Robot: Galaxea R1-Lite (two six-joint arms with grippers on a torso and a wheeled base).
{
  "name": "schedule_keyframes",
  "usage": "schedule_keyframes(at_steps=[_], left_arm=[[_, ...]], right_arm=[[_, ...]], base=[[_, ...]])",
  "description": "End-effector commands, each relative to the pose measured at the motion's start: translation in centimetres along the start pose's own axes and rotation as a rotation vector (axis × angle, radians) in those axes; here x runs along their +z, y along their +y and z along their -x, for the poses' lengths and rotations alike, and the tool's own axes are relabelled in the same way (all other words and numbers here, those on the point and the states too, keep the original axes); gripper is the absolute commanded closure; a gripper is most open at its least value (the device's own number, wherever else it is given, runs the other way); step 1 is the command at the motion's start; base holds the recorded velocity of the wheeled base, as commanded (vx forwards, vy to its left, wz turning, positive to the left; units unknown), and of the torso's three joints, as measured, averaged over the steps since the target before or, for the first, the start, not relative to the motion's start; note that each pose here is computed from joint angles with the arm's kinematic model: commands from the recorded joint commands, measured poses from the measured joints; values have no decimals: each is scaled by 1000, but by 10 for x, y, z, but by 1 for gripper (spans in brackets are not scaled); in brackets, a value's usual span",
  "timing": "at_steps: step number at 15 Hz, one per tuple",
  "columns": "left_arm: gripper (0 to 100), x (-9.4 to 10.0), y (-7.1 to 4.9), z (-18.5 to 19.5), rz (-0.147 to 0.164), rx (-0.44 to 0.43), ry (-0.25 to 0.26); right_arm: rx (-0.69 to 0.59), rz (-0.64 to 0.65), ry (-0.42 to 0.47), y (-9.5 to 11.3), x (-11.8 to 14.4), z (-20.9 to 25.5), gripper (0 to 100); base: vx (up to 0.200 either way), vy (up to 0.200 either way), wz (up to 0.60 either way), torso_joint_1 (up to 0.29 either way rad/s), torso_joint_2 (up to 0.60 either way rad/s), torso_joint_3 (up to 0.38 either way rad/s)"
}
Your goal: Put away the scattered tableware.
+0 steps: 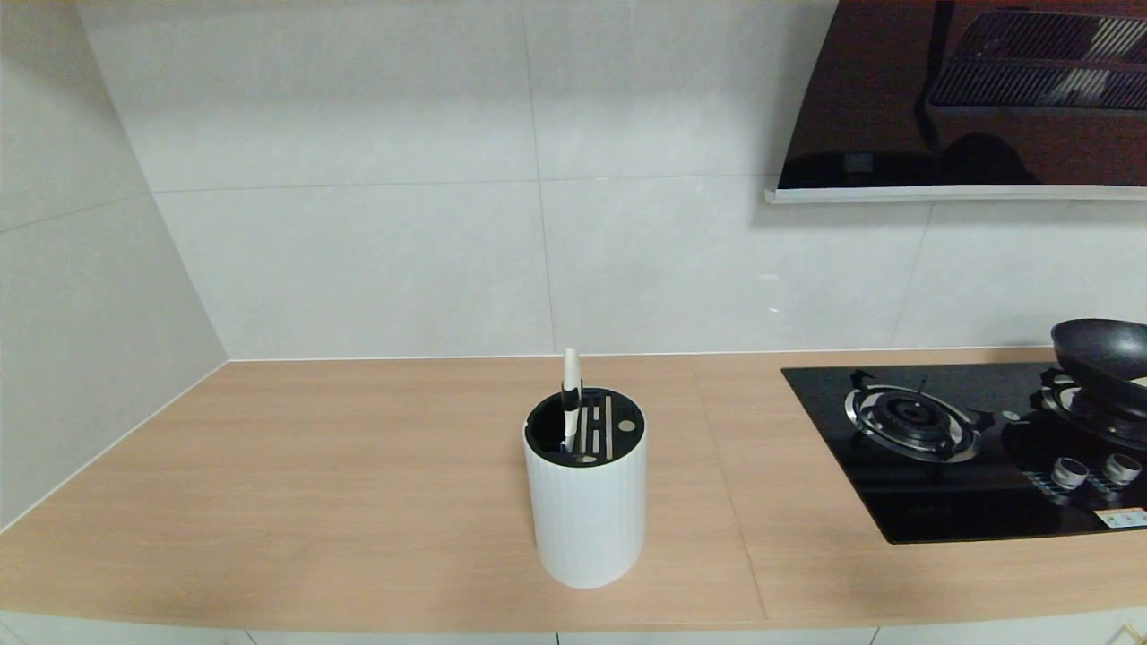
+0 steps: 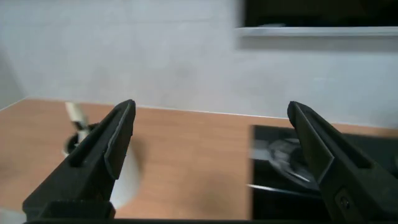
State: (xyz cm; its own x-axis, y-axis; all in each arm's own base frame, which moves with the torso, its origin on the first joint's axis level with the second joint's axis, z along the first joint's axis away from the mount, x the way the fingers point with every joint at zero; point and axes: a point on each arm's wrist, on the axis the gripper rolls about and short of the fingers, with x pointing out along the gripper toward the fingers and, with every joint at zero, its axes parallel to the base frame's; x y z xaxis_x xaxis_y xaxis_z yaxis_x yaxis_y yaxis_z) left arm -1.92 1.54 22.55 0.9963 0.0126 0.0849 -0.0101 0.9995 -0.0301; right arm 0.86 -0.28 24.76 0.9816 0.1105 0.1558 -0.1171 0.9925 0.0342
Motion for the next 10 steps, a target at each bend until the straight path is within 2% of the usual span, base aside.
schedule_keyframes(at_steps=[1,2,3,4,5,6,7,8,9,10], left_arm=[[0,-33,8,51,16,95,-102],[0,-43,6,47,41,169,-55],[0,-45,5,46,86,223,-54],[0,-46,5,46,91,235,-53],[0,-55,0,43,87,312,-30],[0,-64,-3,48,74,366,-45],[0,-84,-4,48,43,362,-24],[0,-102,-3,39,25,397,33],[0,-119,-2,31,6,418,66],[0,-138,-2,25,-30,407,115]], right_arm=[[-151,48,-130,-9,-29,93,0],[-223,43,-130,-6,-27,93,0],[-271,38,-141,-4,-26,94,0],[-284,42,-137,-3,-27,94,0],[-327,66,-147,5,-36,101,0],[-309,79,-143,7,-45,106,0],[-306,82,-128,7,-50,106,0],[-326,78,-109,6,-55,103,0],[-335,71,-78,5,-64,98,0],[-334,74,-31,4,-75,92,0]], base=[[0,0,0,0,0,0],[0,0,0,0,0,0],[0,0,0,0,0,0],[0,0,0,0,0,0],[0,0,0,0,0,0],[0,0,0,0,0,0],[0,0,0,0,0,0],[0,0,0,0,0,0],[0,0,0,0,0,0],[0,0,0,0,0,0]])
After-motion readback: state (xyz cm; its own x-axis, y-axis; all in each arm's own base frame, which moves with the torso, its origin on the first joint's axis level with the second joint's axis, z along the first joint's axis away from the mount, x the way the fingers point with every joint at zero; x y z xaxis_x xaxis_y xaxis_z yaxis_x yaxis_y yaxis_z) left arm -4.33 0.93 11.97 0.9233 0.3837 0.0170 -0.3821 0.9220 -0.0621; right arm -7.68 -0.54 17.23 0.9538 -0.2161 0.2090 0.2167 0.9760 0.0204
